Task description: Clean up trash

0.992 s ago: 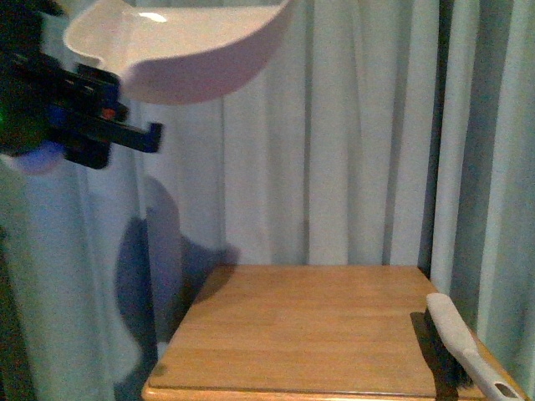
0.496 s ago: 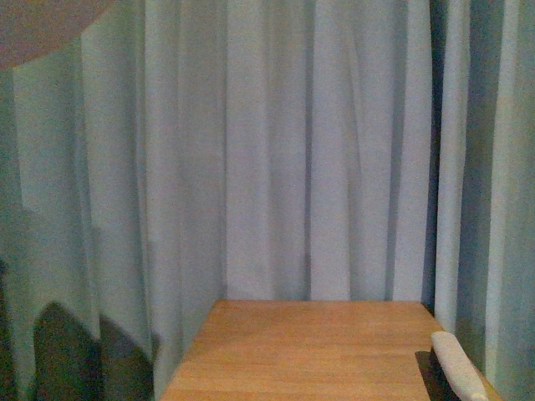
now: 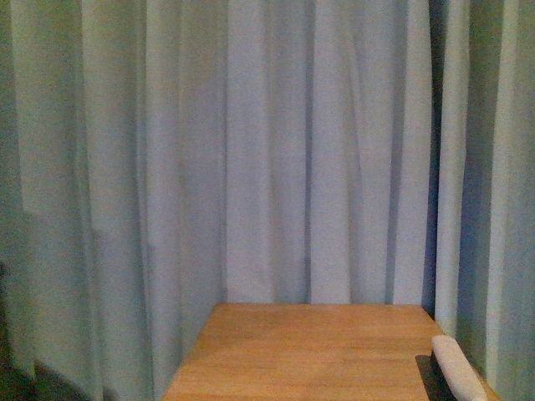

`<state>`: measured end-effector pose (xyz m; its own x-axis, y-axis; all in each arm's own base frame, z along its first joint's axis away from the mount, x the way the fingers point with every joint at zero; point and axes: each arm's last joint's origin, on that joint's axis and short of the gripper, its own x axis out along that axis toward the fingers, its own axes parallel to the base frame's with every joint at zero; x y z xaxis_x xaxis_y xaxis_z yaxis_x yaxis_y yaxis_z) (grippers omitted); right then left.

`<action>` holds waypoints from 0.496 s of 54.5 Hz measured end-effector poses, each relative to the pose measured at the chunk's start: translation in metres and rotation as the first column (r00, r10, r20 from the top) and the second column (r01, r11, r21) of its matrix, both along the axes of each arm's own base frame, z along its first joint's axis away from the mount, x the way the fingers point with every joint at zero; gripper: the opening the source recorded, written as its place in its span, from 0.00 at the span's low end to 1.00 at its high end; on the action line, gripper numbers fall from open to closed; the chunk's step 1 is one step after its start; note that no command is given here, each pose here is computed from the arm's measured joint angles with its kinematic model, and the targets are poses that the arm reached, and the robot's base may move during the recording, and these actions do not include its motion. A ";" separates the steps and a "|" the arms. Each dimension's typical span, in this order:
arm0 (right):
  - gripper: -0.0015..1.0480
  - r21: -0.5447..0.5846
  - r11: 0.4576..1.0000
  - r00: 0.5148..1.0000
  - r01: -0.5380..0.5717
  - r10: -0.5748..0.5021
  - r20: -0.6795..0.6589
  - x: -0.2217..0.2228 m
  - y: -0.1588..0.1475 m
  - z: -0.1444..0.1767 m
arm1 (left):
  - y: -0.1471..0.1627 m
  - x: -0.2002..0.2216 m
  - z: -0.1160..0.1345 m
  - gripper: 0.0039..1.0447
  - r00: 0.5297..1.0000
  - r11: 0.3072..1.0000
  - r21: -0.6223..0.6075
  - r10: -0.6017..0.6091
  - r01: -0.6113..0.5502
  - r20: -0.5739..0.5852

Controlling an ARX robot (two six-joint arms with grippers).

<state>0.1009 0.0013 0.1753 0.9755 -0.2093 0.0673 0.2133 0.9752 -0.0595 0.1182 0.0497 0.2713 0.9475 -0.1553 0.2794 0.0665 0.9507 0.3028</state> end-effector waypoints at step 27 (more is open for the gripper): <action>0.93 0.147 0.989 0.898 0.030 0.038 -0.438 0.114 0.021 0.068 | 0.000 0.000 0.000 0.26 1.000 1.000 -0.005 -0.005 0.005 -0.002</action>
